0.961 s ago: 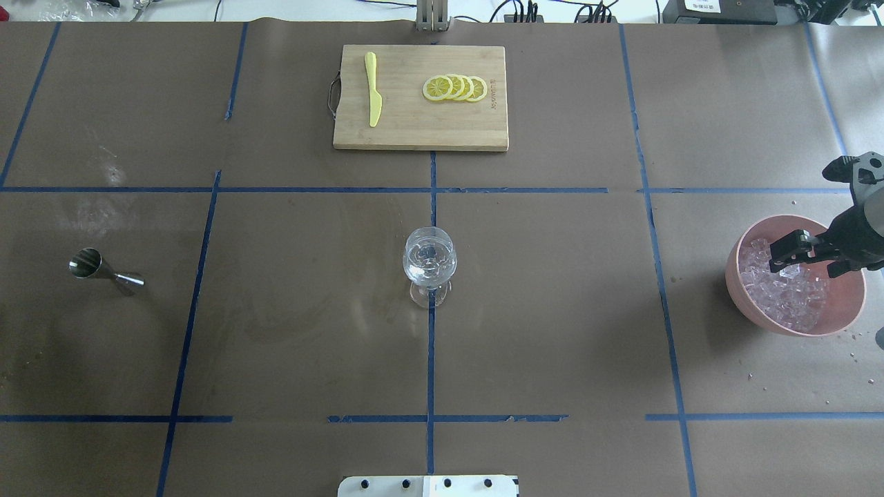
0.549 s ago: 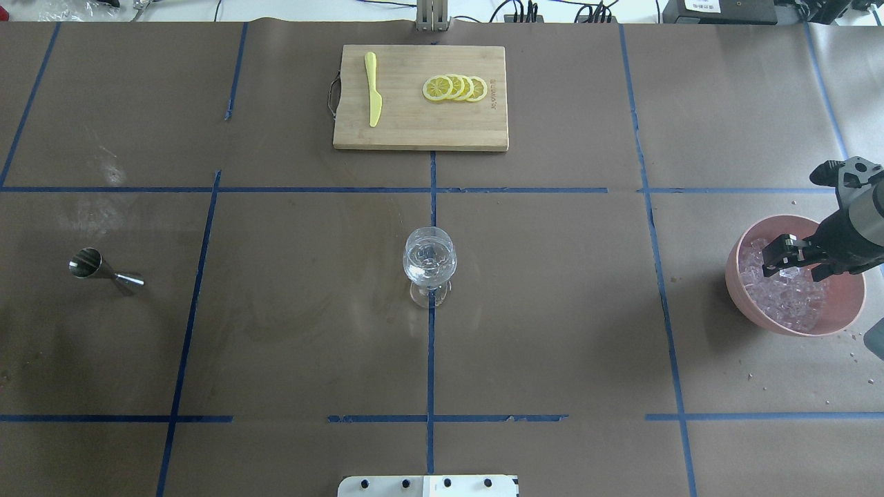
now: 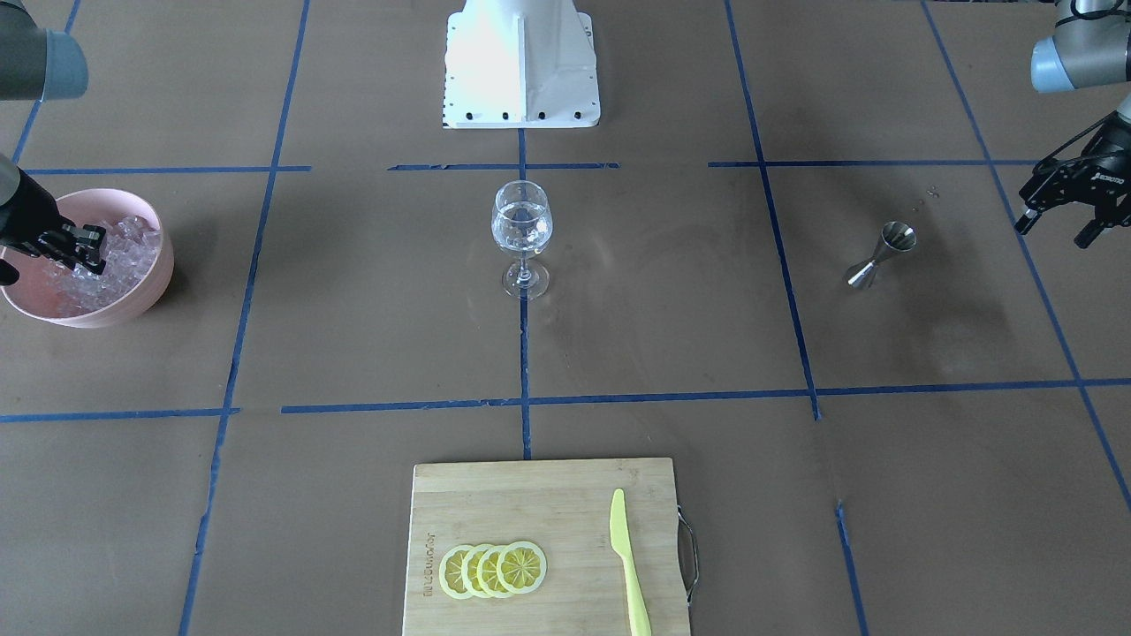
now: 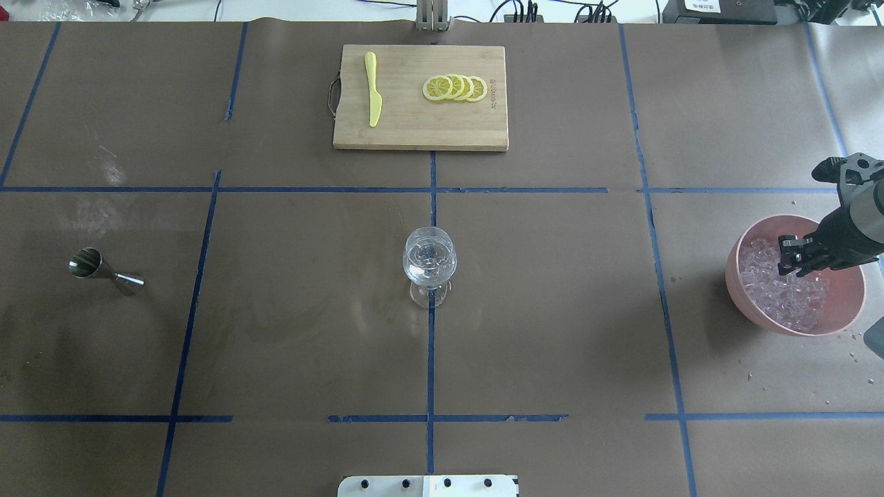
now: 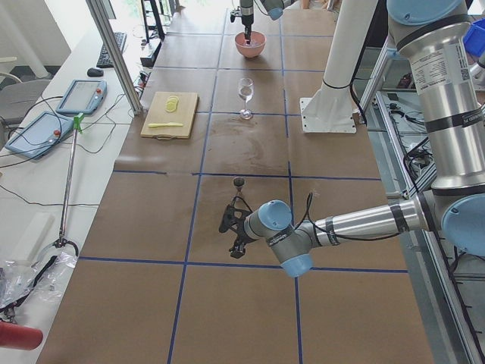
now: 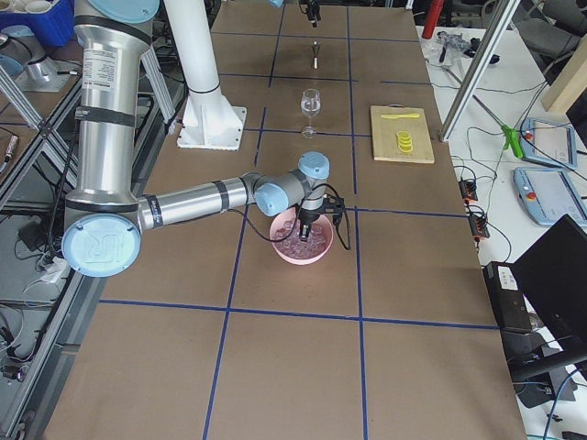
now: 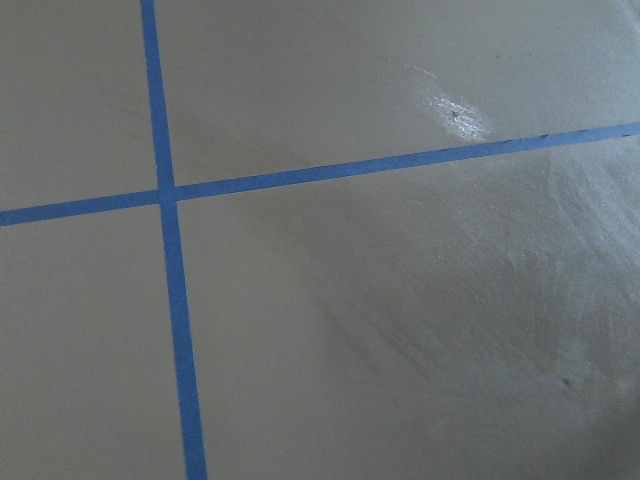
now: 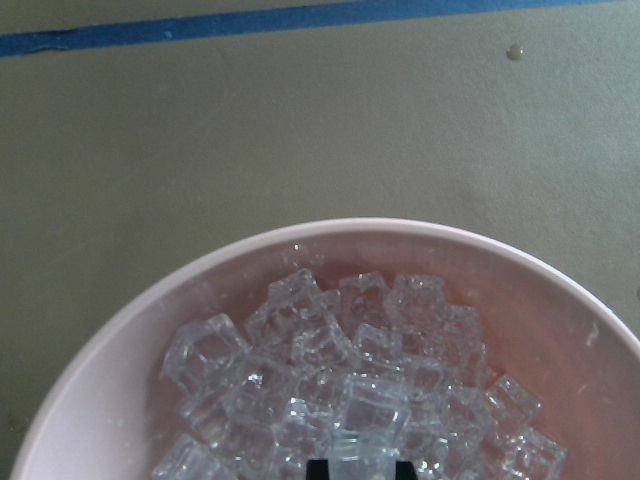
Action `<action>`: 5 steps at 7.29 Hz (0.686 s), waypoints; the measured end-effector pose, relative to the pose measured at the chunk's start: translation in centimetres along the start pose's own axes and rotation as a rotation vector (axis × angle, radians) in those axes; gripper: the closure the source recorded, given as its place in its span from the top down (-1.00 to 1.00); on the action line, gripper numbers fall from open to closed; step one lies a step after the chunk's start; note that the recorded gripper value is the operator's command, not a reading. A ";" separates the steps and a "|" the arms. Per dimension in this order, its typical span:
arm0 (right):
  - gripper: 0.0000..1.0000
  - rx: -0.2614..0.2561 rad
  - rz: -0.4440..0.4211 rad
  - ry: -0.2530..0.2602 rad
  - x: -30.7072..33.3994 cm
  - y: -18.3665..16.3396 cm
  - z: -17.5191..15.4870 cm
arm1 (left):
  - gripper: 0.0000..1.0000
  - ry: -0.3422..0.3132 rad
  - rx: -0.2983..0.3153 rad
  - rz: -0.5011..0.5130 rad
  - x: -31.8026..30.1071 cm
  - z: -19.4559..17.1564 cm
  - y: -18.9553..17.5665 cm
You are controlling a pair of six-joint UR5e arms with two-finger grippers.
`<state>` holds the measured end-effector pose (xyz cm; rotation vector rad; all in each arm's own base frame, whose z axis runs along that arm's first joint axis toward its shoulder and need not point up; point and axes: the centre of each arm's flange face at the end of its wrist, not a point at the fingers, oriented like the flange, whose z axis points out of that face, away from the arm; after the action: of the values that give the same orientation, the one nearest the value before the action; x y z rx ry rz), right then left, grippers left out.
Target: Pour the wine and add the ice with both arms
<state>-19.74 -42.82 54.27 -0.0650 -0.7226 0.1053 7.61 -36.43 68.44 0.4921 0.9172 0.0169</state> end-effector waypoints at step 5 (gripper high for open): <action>-1.00 0.131 0.087 -0.189 -8.7 0.0 -10.5 | 1.00 0.055 -0.069 -0.034 0.8 -0.3 -0.7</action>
<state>-19.31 -44.10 40.73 0.0392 -0.8998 0.2442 7.77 -36.73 67.39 0.4135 0.9758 0.0317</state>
